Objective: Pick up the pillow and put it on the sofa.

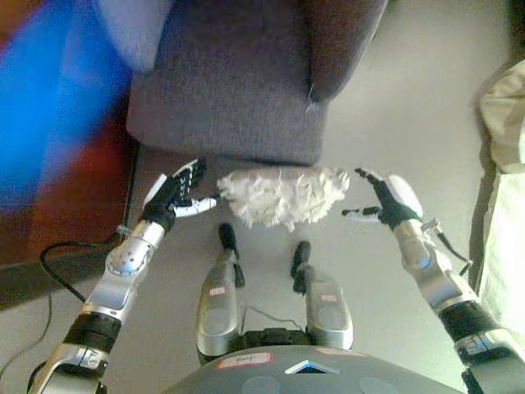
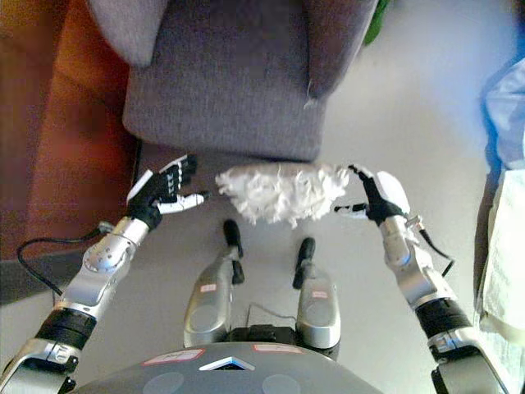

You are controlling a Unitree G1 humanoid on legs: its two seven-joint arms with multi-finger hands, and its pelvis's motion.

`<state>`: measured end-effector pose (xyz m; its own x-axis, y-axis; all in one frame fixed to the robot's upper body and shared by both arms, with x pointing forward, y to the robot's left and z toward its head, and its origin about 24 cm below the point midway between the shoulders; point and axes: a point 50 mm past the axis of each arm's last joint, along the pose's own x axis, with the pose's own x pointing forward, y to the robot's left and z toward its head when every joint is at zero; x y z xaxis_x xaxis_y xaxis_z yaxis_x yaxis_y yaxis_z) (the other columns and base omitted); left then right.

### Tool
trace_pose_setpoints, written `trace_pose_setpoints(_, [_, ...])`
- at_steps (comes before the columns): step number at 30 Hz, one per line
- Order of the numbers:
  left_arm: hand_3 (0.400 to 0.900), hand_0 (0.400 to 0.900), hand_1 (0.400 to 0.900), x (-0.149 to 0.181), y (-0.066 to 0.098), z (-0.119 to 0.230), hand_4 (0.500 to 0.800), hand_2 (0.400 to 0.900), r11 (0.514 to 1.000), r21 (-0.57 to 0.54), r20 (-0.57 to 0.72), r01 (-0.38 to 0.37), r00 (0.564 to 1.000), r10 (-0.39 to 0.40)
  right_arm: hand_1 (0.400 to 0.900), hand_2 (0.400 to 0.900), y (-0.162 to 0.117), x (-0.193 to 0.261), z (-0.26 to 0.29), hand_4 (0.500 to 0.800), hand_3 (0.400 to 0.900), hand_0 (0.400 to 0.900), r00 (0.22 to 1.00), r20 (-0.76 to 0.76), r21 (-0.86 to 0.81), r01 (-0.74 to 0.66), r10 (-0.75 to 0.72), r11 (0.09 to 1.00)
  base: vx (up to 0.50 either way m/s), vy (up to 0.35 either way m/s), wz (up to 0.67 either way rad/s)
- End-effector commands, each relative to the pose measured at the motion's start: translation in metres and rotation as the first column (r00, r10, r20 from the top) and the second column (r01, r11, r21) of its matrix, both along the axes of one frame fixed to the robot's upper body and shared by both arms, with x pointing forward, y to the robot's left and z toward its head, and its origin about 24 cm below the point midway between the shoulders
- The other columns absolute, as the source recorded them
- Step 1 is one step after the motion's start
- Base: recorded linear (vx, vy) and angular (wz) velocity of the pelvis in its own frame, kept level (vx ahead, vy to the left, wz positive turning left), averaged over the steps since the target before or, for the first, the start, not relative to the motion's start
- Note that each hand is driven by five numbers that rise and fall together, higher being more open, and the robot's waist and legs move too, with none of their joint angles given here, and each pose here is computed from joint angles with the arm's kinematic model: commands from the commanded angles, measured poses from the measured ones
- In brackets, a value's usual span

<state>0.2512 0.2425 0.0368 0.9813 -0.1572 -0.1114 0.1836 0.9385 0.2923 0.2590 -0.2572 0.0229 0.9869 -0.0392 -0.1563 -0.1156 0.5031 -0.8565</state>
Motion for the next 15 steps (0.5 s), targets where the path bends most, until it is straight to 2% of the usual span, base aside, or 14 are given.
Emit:
trace_pose_setpoints(1, [0.900,0.900,0.900,0.007,-0.013,0.047,0.800,0.900,0.993,-0.030,0.249,0.113,0.963,-0.102,0.900,0.900,-0.005,0.019,0.045,0.800,0.900,0.900,0.973,0.230,-0.061,-0.019,0.033,0.998,-0.026,-0.109,0.24])
trace_pose_setpoints(8, [0.900,0.900,0.900,0.011,-0.023,0.061,0.800,0.900,0.985,-0.002,0.302,0.175,0.939,-0.166,0.900,0.900,-0.005,0.034,0.072,0.800,0.900,0.900,0.948,0.317,-0.121,0.006,0.033,0.993,0.027,-0.080,0.21])
trace_pose_setpoints(15, [0.900,0.900,0.900,0.017,-0.029,0.071,0.800,0.900,0.981,0.005,0.350,0.192,0.919,-0.182,0.900,0.900,-0.004,0.050,0.094,0.800,0.900,0.900,0.928,0.368,-0.203,0.027,0.051,0.979,-0.003,-0.022,0.15])
